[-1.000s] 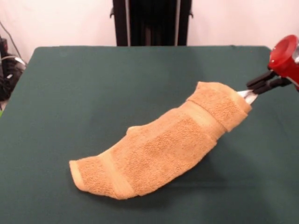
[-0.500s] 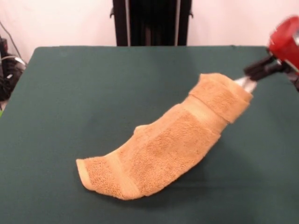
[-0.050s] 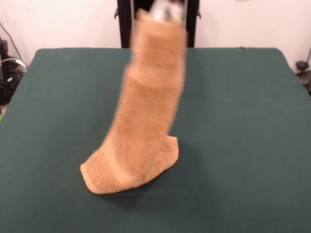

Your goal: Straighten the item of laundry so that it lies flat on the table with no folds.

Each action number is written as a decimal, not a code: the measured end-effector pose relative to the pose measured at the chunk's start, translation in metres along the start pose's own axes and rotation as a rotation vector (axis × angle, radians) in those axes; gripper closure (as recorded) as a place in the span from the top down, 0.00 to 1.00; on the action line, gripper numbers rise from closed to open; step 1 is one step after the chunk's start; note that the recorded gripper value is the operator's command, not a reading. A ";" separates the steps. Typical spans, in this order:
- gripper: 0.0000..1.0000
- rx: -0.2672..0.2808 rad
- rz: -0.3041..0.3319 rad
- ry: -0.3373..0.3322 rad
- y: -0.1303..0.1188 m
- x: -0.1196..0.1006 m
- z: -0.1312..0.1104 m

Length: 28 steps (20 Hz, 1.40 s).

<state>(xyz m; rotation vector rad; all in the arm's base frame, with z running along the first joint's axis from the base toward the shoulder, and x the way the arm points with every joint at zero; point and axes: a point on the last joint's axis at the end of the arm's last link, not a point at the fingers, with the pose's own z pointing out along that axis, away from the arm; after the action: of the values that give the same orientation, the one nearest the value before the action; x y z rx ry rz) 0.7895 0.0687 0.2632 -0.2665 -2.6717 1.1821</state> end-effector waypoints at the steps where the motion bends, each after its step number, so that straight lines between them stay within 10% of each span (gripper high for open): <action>1: 0.00 -0.006 -0.017 -0.029 -0.022 -0.002 0.007; 6: 0.00 -0.052 -0.036 -0.097 -0.111 -0.008 0.057; 14: 0.00 -0.114 0.035 0.028 -0.220 0.021 0.187; 28: 0.00 -0.195 -0.032 0.057 -0.165 0.047 0.214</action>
<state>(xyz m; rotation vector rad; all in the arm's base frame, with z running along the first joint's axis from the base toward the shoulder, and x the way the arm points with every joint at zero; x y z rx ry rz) 0.6753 -0.1804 0.2513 -0.2820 -2.7319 0.8922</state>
